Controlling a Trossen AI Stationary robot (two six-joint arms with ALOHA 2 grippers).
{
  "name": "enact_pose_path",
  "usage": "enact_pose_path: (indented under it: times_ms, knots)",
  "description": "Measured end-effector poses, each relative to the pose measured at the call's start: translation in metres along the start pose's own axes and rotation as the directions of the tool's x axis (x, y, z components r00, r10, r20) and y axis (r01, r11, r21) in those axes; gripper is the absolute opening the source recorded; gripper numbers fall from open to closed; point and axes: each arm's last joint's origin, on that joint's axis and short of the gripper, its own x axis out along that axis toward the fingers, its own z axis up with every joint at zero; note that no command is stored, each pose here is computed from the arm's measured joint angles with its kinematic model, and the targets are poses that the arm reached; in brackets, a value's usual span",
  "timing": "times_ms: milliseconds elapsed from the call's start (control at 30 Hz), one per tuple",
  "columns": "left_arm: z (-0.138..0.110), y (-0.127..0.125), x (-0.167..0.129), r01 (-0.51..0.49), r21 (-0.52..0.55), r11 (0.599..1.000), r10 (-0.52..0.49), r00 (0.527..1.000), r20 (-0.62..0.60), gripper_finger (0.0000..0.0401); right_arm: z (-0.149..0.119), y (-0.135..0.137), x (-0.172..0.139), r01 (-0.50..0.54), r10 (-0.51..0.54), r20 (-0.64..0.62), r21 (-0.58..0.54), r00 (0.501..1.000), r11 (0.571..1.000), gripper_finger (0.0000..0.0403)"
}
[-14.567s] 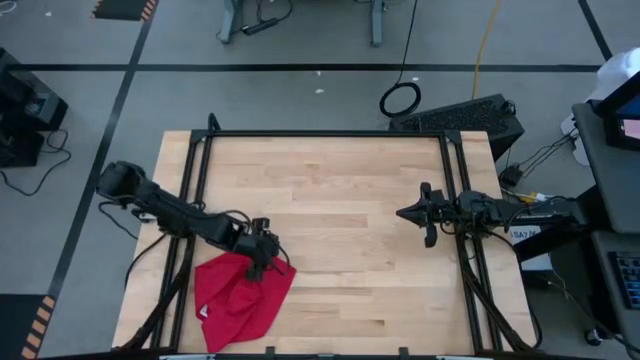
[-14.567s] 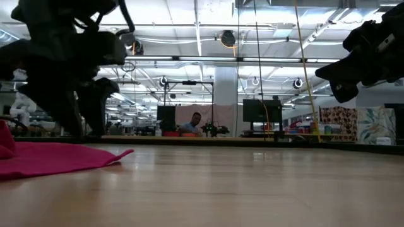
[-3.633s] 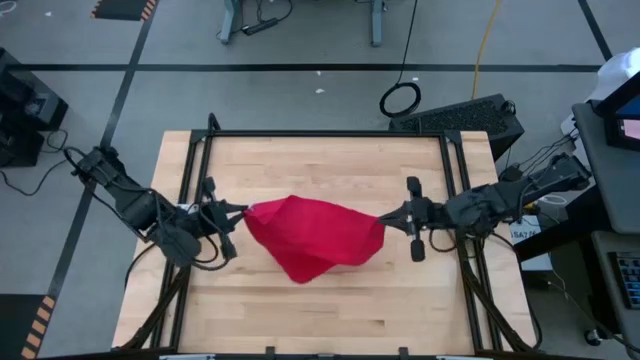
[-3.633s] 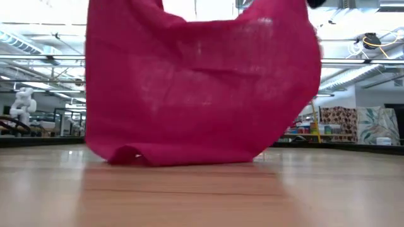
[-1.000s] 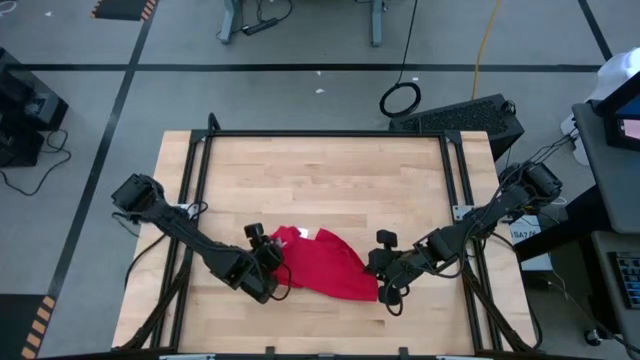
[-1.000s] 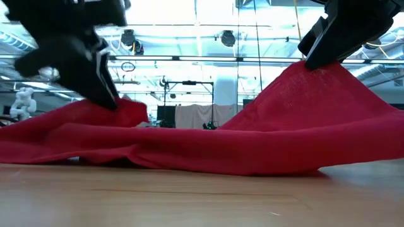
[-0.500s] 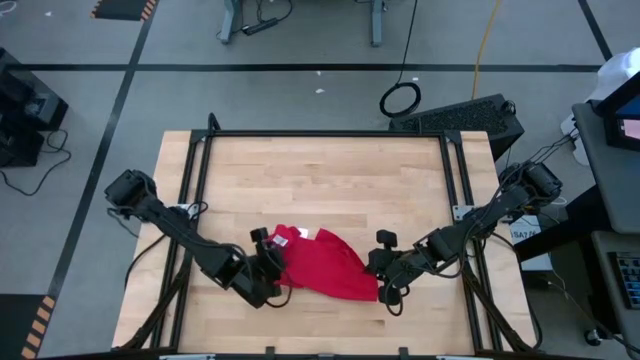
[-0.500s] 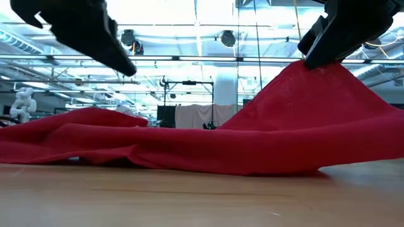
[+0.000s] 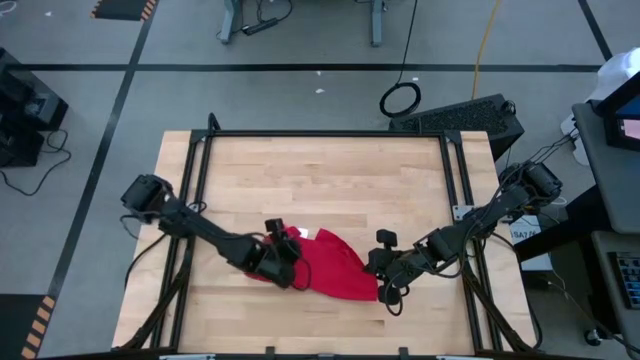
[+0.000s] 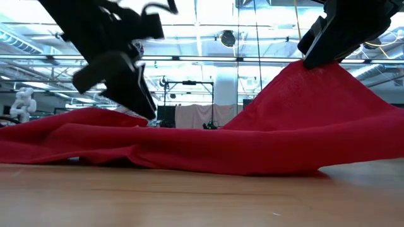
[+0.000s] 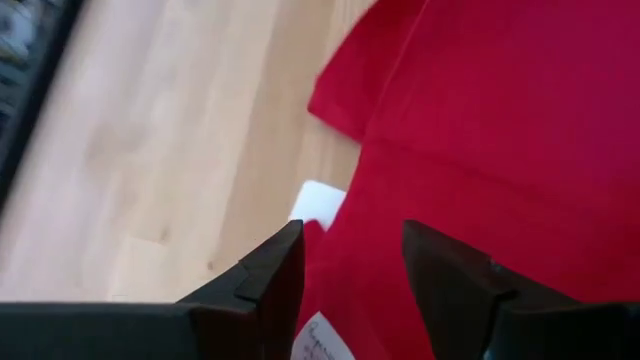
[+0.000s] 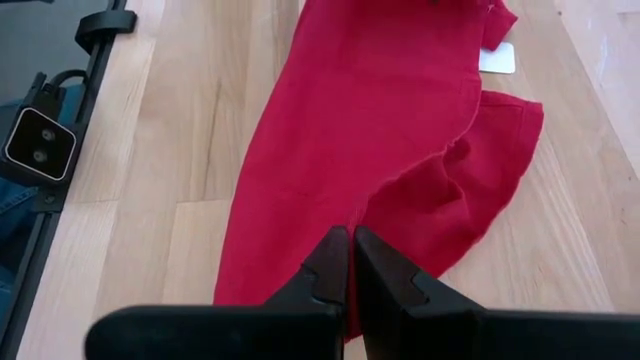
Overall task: Roll towel
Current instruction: Roll the red towel
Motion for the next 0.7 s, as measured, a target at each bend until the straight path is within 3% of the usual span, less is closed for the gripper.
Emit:
enact_pose_path:
  times_ms: [133, 367, 467, 633, 700]
  knots:
    - [-0.002, 0.006, 0.015, -0.009, -0.022, 1.000, 0.008, 0.998, -0.060, 0.0176, 0.000, 0.000, 0.000, 0.007, -0.007, 0.004, 0.000, 1.000, 1.000, 0.0006]
    - [-0.014, 0.017, 0.019, -0.074, 0.048, 0.996, 0.081, 0.979, -0.184, 0.0168, 0.000, 0.001, -0.001, 0.015, -0.015, 0.010, -0.005, 1.000, 1.000, 0.0006]
    - [-0.019, 0.018, 0.014, -0.100, 0.081, 0.992, 0.116, 0.970, -0.215, 0.0133, 0.000, 0.001, -0.001, 0.015, -0.015, 0.010, -0.008, 1.000, 1.000, 0.0006]
    - [-0.027, 0.019, 0.009, -0.132, 0.085, 0.988, 0.150, 0.952, -0.267, 0.0026, 0.000, 0.001, -0.001, 0.016, -0.016, 0.011, -0.009, 1.000, 1.000, 0.0006]
    - [-0.028, 0.021, 0.005, -0.149, 0.065, 0.987, 0.161, 0.949, -0.271, 0.0011, 0.000, 0.001, -0.001, 0.017, -0.017, 0.011, -0.009, 1.000, 1.000, 0.0006]
